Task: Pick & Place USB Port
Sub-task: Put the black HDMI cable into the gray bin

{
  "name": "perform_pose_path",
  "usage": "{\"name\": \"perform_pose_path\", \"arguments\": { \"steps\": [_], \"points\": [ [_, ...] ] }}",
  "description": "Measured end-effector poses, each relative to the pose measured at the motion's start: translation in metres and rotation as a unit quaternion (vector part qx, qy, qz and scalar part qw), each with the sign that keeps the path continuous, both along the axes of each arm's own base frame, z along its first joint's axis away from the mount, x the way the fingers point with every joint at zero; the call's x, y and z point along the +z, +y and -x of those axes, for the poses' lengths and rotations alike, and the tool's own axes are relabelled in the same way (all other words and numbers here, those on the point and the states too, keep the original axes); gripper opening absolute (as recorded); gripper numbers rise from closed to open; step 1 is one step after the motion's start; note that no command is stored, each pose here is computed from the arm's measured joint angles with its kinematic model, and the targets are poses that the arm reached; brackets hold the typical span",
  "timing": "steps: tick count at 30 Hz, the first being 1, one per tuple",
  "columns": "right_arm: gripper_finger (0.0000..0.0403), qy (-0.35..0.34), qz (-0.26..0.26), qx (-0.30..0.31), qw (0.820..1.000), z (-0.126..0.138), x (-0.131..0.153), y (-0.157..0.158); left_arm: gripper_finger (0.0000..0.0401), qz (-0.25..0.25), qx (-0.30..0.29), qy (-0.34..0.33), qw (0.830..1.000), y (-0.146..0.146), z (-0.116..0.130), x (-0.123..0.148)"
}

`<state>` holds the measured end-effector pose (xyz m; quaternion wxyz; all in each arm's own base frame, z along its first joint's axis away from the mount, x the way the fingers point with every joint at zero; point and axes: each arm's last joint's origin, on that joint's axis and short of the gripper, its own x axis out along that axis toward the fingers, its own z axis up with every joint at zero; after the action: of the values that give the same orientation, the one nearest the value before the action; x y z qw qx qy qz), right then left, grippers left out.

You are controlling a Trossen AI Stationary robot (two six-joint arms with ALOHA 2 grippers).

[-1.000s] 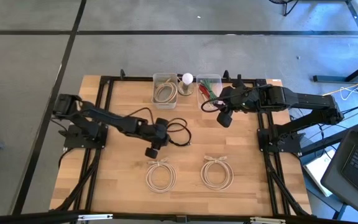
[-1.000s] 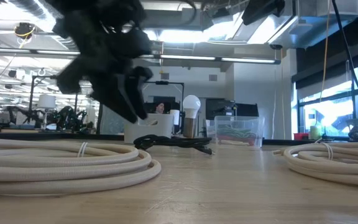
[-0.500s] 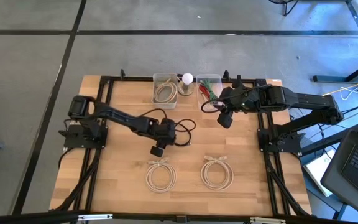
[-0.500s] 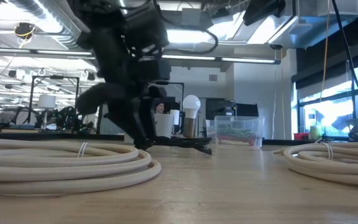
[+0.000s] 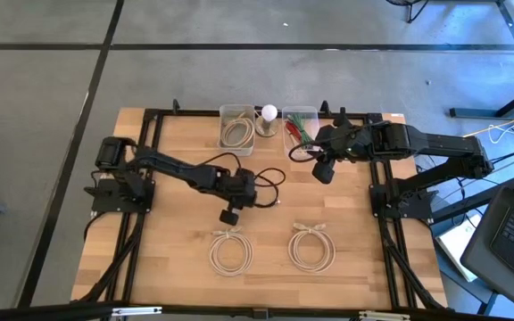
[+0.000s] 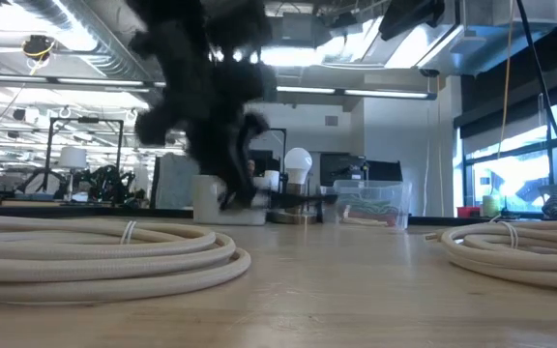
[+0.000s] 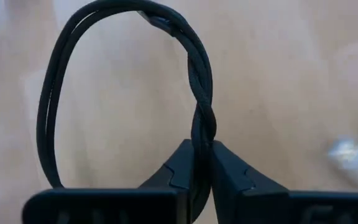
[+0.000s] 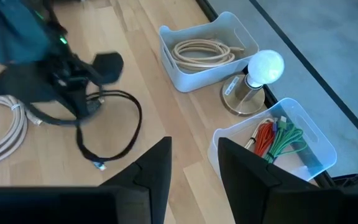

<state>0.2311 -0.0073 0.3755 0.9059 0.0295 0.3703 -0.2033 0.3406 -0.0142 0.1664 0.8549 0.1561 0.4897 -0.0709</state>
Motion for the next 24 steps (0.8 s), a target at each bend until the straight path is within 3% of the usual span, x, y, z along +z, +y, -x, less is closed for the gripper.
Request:
{"name": "perform_pose_path", "arguments": {
  "steps": [7, 10, 13, 17, 24],
  "points": [
    [0.0133, 0.018, -0.005, -0.004, 1.000, 0.003, -0.003, 0.001, 0.0023, -0.058, 0.020, -0.116, 0.991, -0.003, 0.021, 0.075],
    [0.0133, 0.017, -0.006, -0.001, 1.000, 0.003, -0.003, 0.003, 0.0023, -0.076, 0.053, -0.191, 0.977, 0.017, 0.038, 0.108],
    [0.0133, 0.010, -0.006, 0.001, 1.000, 0.002, -0.002, 0.005, 0.0023, -0.058, 0.078, -0.269, 0.958, 0.050, 0.053, 0.125],
    [0.0133, 0.006, -0.008, 0.010, 1.000, 0.001, -0.001, 0.010, 0.0023, -0.007, 0.104, -0.339, 0.935, 0.100, 0.073, 0.122],
    [0.0133, 0.014, -0.006, 0.036, 0.999, 0.003, -0.002, 0.022, 0.0022, 0.135, 0.204, -0.380, 0.892, 0.172, 0.113, 0.079]
  ]
}}
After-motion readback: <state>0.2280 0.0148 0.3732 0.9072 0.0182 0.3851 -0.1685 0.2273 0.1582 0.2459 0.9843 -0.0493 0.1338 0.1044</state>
